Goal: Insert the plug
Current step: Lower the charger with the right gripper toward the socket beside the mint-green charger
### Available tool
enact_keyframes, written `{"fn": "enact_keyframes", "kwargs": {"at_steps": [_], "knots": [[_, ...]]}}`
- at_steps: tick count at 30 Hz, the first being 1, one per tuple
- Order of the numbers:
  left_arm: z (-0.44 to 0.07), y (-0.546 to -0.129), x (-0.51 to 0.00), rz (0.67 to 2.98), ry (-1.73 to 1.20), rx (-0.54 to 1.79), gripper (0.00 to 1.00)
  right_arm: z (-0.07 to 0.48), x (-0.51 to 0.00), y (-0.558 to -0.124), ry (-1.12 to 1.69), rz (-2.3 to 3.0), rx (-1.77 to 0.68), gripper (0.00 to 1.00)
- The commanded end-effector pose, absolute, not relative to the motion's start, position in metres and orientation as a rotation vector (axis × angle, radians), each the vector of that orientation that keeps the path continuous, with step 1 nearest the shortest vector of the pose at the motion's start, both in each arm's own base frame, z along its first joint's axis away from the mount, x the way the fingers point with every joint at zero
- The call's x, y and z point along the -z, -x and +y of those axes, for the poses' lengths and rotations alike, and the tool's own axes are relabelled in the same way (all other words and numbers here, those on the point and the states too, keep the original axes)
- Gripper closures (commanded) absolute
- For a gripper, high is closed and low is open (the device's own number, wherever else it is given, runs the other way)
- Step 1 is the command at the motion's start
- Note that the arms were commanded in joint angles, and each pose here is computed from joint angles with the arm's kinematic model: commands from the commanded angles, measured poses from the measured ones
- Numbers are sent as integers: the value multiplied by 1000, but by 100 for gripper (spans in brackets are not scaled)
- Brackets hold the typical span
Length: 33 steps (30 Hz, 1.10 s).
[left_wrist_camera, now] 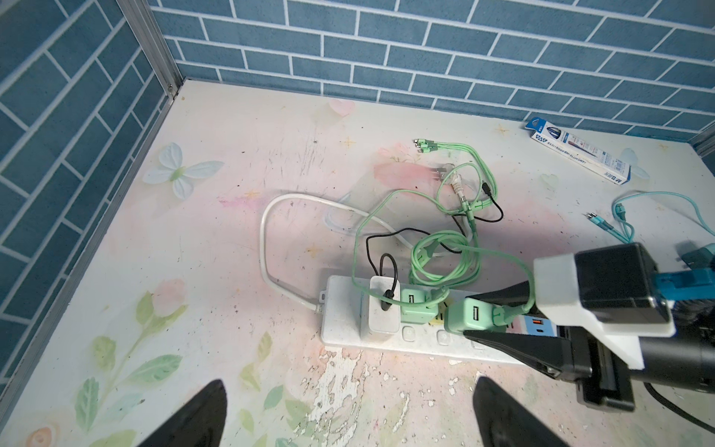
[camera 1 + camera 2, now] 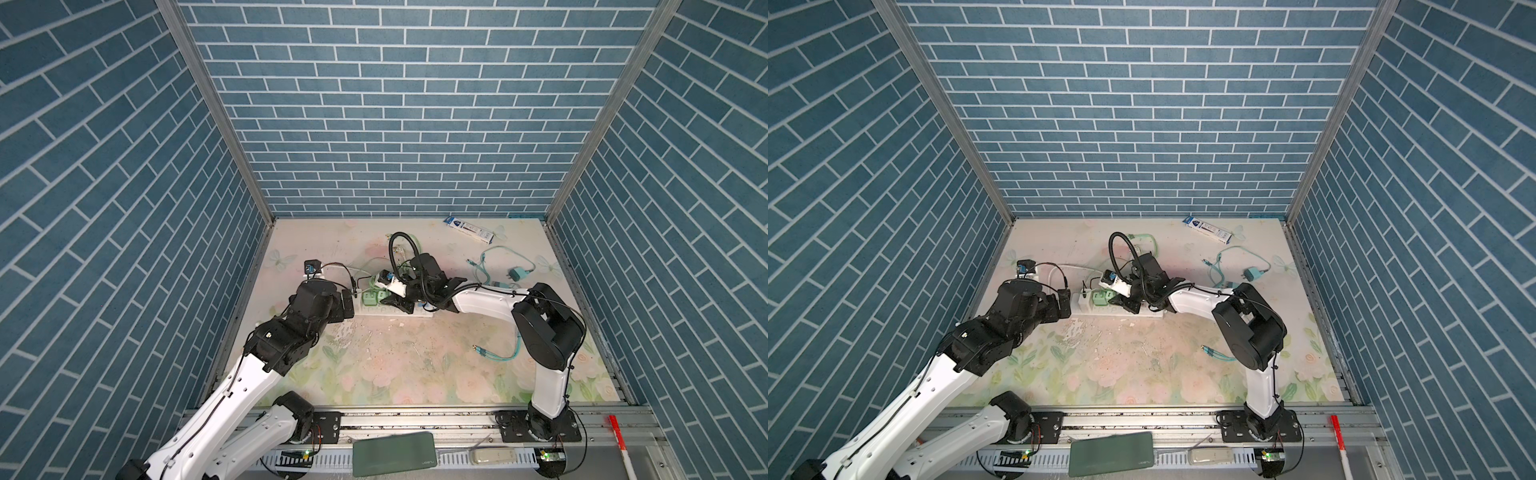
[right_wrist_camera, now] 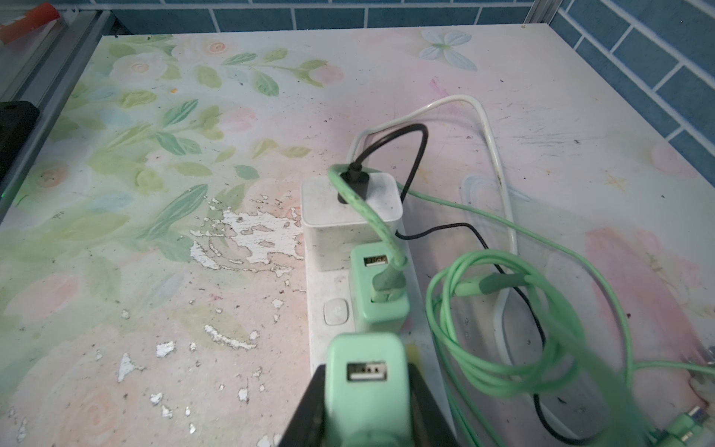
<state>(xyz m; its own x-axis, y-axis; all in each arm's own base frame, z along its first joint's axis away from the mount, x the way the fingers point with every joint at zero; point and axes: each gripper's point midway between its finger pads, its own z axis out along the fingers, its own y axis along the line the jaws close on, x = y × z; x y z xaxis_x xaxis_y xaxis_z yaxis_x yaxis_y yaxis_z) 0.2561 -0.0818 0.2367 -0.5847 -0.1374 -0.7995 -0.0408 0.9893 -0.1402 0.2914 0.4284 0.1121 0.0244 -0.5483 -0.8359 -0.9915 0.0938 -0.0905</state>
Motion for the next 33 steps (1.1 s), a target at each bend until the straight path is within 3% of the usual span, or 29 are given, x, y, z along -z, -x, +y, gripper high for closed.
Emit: {"fn": "enact_keyframes", "kwargs": {"at_steps": [1,33], "knots": [[-77,-255,-235,2193,128,116,0,432,-119,-291,1544,1612,-793,100],[-78,-256,-231,2207,122,106,0,443,-111,-310,1531,1598,-838,100]]}}
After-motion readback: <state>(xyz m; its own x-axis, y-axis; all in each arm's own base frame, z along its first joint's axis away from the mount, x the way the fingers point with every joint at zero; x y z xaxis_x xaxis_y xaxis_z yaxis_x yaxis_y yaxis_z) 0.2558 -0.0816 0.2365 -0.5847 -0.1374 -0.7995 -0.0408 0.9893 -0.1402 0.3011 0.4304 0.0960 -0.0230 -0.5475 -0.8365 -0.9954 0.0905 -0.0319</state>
